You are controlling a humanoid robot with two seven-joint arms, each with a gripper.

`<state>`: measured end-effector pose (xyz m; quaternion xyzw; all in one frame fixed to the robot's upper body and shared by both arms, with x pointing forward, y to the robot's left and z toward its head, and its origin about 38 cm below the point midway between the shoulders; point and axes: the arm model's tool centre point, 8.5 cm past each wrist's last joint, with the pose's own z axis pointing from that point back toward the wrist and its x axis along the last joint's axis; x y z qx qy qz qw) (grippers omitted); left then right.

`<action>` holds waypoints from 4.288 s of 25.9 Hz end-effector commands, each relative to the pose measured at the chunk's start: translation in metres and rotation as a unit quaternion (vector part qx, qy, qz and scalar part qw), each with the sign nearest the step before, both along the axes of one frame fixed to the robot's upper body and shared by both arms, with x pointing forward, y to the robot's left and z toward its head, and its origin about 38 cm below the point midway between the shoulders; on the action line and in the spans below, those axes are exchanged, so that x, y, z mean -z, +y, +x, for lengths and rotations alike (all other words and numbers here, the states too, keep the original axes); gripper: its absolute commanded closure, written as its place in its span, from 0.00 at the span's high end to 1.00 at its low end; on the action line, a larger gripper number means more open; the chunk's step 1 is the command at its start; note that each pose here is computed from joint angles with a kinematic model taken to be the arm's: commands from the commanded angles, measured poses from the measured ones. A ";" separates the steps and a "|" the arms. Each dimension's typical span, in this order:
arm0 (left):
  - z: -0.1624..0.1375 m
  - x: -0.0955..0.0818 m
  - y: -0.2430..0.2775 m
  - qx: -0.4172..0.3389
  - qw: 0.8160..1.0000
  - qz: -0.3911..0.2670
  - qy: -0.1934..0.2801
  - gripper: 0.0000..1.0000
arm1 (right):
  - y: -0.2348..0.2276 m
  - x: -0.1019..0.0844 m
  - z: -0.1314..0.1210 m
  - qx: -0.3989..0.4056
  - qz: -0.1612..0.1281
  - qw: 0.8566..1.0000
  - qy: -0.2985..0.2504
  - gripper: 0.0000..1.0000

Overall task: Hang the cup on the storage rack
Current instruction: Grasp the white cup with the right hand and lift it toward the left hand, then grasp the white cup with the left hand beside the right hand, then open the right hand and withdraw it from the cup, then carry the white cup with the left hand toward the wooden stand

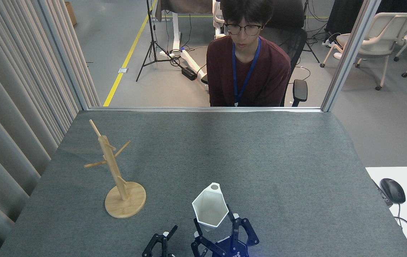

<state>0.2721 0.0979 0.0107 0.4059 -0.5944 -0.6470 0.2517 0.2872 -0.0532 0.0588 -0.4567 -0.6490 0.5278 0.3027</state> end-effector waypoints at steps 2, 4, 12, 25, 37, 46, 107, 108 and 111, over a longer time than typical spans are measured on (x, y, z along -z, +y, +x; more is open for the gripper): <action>0.000 -0.001 -0.001 0.001 1.000 -0.001 0.000 0.99 | 0.013 0.002 -0.006 -0.012 -0.008 1.000 -0.002 0.62; 0.000 -0.001 -0.001 0.000 1.000 -0.002 0.000 0.99 | 0.021 0.003 -0.011 -0.019 -0.007 1.000 -0.002 0.62; 0.001 -0.001 0.001 -0.004 1.000 -0.011 0.004 0.99 | 0.029 0.004 -0.018 -0.026 -0.007 1.000 0.000 0.63; 0.009 -0.009 -0.002 0.011 1.000 -0.021 -0.003 0.99 | 0.040 0.008 -0.034 -0.039 -0.004 0.999 0.000 0.63; 0.011 -0.014 -0.002 0.012 0.999 -0.030 -0.008 0.99 | 0.048 0.009 -0.042 -0.049 -0.012 0.999 -0.003 0.63; 0.012 -0.017 -0.003 0.012 0.999 -0.031 -0.011 0.53 | 0.048 0.012 -0.043 -0.050 -0.014 0.999 0.000 0.64; 0.069 -0.035 0.227 -0.363 0.877 0.297 -0.103 0.37 | -0.192 0.062 -0.043 0.220 0.049 0.967 0.121 0.99; 0.073 -0.037 0.229 -0.368 0.875 0.298 -0.104 0.37 | -0.192 0.062 -0.042 0.220 0.050 0.967 0.120 0.99; 0.079 -0.042 0.233 -0.379 0.872 0.293 -0.106 0.37 | -0.191 0.062 -0.037 0.219 0.051 0.967 0.118 0.99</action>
